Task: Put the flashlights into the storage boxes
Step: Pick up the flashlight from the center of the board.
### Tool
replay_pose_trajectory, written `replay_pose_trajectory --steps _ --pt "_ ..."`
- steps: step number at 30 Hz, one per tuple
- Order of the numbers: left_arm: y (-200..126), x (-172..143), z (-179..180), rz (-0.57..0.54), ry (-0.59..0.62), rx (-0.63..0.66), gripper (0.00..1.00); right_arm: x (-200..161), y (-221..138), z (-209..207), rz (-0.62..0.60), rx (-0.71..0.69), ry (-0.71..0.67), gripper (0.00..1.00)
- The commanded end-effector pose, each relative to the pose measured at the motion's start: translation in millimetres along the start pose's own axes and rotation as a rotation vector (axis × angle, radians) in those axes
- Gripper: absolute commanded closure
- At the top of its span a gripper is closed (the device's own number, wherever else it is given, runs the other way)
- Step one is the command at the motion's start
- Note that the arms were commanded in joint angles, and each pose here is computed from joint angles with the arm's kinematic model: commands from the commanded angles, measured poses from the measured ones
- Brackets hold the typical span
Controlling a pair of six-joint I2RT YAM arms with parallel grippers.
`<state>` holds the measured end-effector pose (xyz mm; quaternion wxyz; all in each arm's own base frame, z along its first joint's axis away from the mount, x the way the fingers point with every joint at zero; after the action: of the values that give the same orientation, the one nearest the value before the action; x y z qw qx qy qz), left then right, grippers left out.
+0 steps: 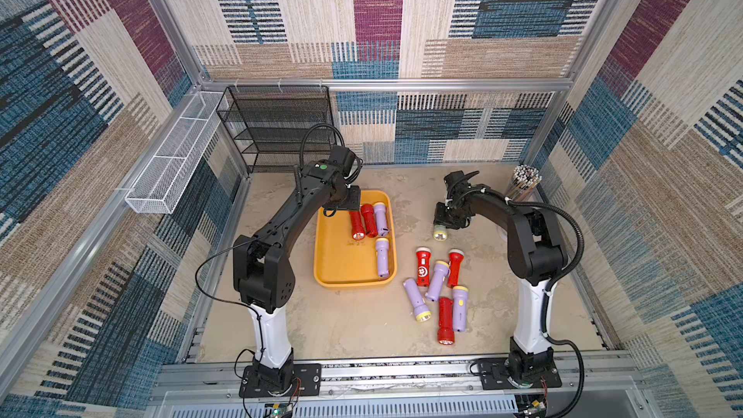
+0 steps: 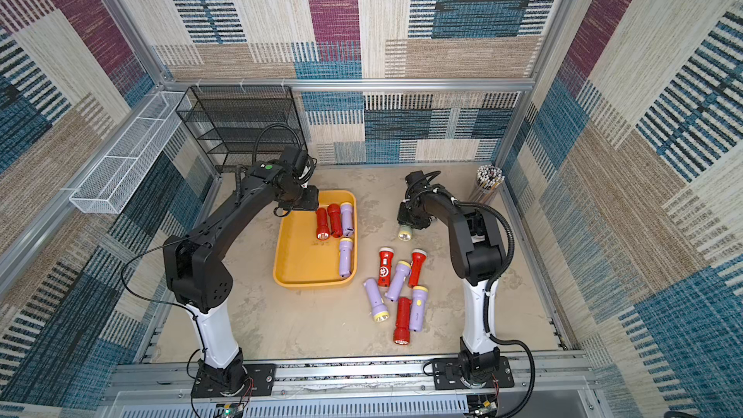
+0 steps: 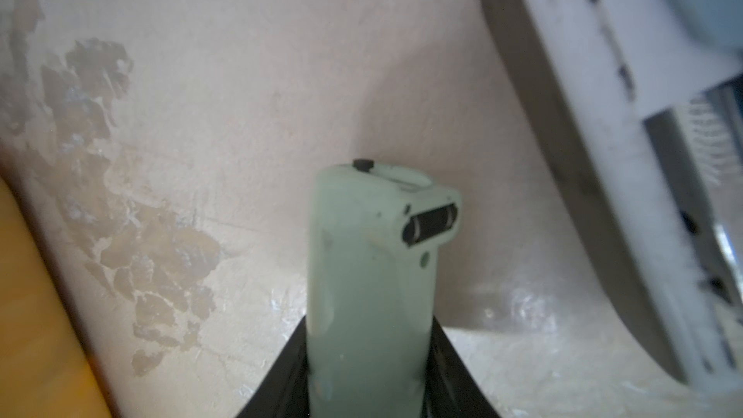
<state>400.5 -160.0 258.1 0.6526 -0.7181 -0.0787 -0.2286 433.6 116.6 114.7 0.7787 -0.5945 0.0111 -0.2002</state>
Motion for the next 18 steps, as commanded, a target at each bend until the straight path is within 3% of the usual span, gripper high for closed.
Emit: replay_pose_trajectory --steps 1,10,18 --pt "0 3 2 -0.003 0.033 0.021 0.42 4 -4 5 -0.005 0.015 0.009 0.62" --pt "6 5 9 0.007 0.019 0.025 0.42 15 -38 26 -0.035 0.077 -0.01 0.62" --pt "6 6 22 0.009 -0.022 0.019 0.42 -4 -71 85 -0.046 0.128 -0.137 0.61"
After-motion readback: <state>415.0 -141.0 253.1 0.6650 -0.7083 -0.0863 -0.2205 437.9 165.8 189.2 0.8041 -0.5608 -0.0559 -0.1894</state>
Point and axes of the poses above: each gripper's point midway between its finger pads, its own y axis out along the fingers, its own z axis along the line the jaws close on, x = y × z, the point moved 8 cm from there along -y, back along the fingers, and after that the axes turned 6 degrees about y, right-handed, at the moved point
